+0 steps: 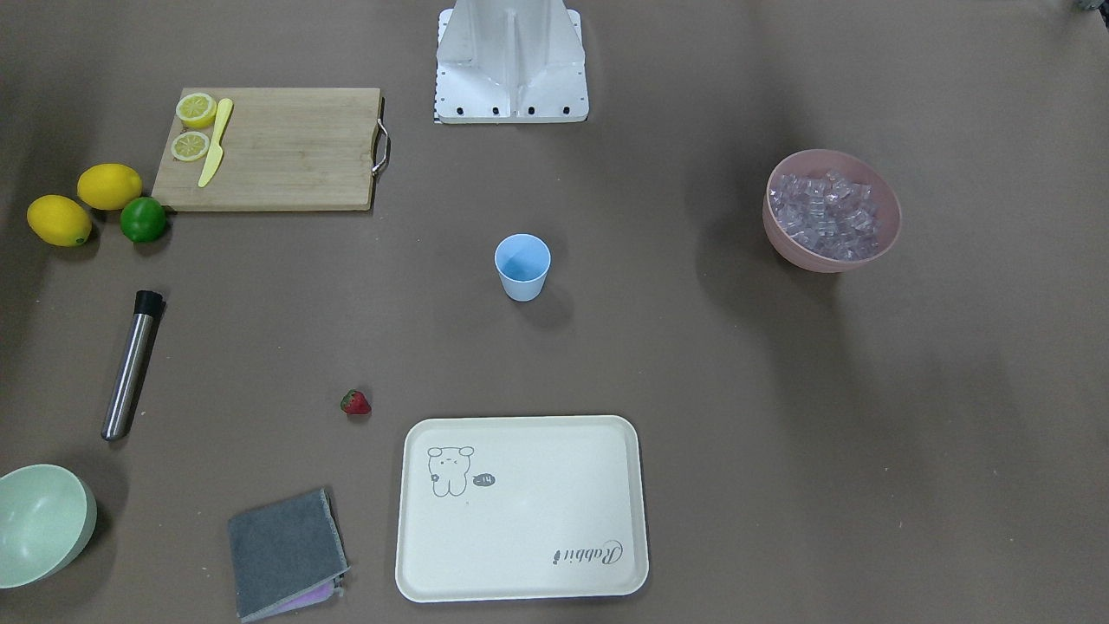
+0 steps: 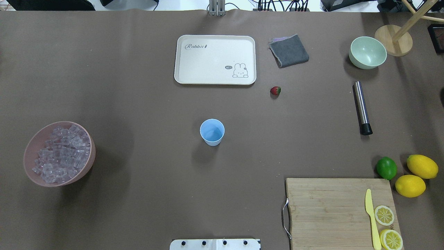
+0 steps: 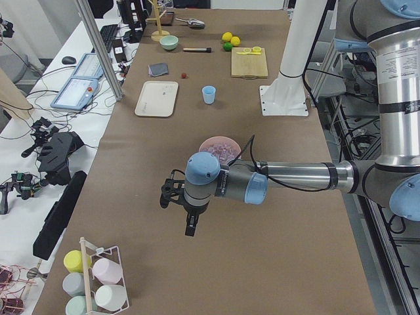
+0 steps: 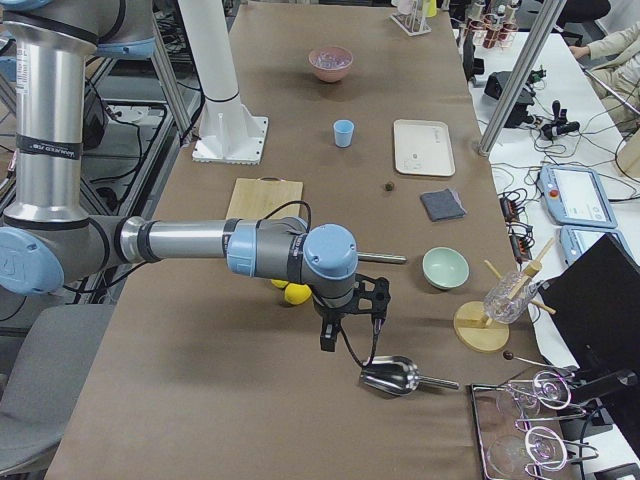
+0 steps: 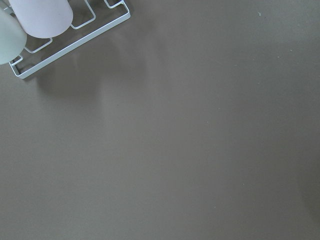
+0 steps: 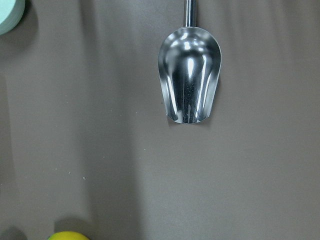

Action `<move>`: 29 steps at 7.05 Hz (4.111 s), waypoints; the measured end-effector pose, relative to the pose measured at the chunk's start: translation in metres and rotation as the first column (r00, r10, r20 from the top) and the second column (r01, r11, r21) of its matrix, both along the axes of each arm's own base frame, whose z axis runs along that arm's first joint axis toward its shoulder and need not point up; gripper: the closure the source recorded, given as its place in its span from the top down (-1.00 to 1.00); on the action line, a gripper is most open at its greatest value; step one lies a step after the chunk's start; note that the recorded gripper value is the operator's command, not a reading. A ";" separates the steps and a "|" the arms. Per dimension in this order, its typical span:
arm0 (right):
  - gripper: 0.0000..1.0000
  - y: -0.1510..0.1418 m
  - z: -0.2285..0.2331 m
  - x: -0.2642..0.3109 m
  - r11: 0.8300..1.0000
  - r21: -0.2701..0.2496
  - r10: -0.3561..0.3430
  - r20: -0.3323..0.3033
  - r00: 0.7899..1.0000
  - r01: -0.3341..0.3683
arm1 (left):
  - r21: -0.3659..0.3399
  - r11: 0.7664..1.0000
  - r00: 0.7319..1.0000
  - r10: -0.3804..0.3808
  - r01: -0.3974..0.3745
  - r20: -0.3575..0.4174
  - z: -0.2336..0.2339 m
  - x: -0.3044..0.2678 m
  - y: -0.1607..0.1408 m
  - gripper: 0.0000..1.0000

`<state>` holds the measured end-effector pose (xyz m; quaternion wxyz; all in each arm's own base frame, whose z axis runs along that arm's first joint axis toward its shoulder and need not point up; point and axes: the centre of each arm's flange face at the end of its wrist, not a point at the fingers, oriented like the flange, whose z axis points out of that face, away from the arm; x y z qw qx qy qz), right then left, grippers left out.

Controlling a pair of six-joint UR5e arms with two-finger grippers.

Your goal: Mash ice and strawberries in cup

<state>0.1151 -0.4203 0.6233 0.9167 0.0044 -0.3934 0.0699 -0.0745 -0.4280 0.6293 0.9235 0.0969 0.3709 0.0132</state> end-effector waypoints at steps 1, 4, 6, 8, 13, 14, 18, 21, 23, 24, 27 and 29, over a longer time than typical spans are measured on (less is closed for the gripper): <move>1.00 -0.001 -0.001 0.000 1.000 0.003 0.000 0.001 1.000 0.000 | 0.008 1.000 1.000 0.001 -0.001 -0.001 -0.002 0.000 0.000 0.96; 1.00 -0.002 -0.006 0.000 1.000 0.014 0.000 0.000 1.000 0.000 | 0.068 0.998 0.996 0.008 -0.002 -0.089 -0.043 0.007 -0.040 0.96; 1.00 -0.003 -0.007 0.001 1.000 0.015 0.002 -0.001 1.000 -0.002 | 0.159 0.987 0.992 0.041 -0.021 -0.121 -0.079 0.017 -0.060 0.96; 1.00 -0.003 -0.007 0.001 1.000 0.013 0.003 0.000 1.000 -0.003 | 0.208 0.978 0.988 0.047 -0.015 -0.150 -0.121 0.048 -0.058 0.96; 1.00 -0.004 -0.008 0.000 1.000 0.014 0.003 0.008 1.000 -0.004 | 0.279 0.960 0.994 0.029 0.002 -0.104 -0.193 0.186 -0.036 0.96; 1.00 -0.004 -0.008 0.000 1.000 0.016 0.003 0.009 1.000 -0.003 | 0.299 0.954 0.993 0.062 -0.030 -0.098 -0.204 0.212 -0.021 0.96; 1.00 -0.002 -0.004 0.000 1.000 0.020 0.003 0.010 1.000 -0.003 | 0.279 0.950 0.978 0.176 -0.139 -0.114 -0.218 0.315 0.028 0.93; 1.00 0.005 0.002 -0.001 1.000 0.008 0.004 0.011 1.000 -0.004 | 0.329 0.917 0.963 0.262 -0.226 -0.069 -0.211 0.348 0.042 0.69; 1.00 0.006 0.003 -0.001 1.000 0.004 0.005 0.012 1.000 -0.005 | 0.343 0.903 0.956 0.291 -0.257 -0.050 -0.205 0.356 0.038 0.70; 1.00 0.006 0.004 -0.001 1.000 0.002 0.005 0.012 1.000 -0.005 | 0.343 0.902 0.954 0.296 -0.263 -0.047 -0.202 0.365 0.032 0.70; 1.00 0.006 0.003 -0.001 1.000 0.002 0.007 0.012 1.000 -0.007 | 0.341 0.899 0.951 0.306 -0.277 -0.036 -0.195 0.377 0.022 0.72; 1.00 0.006 0.001 -0.001 1.000 0.000 0.013 0.012 1.000 -0.013 | 0.354 0.887 0.944 0.328 -0.298 -0.026 -0.192 0.376 0.024 0.73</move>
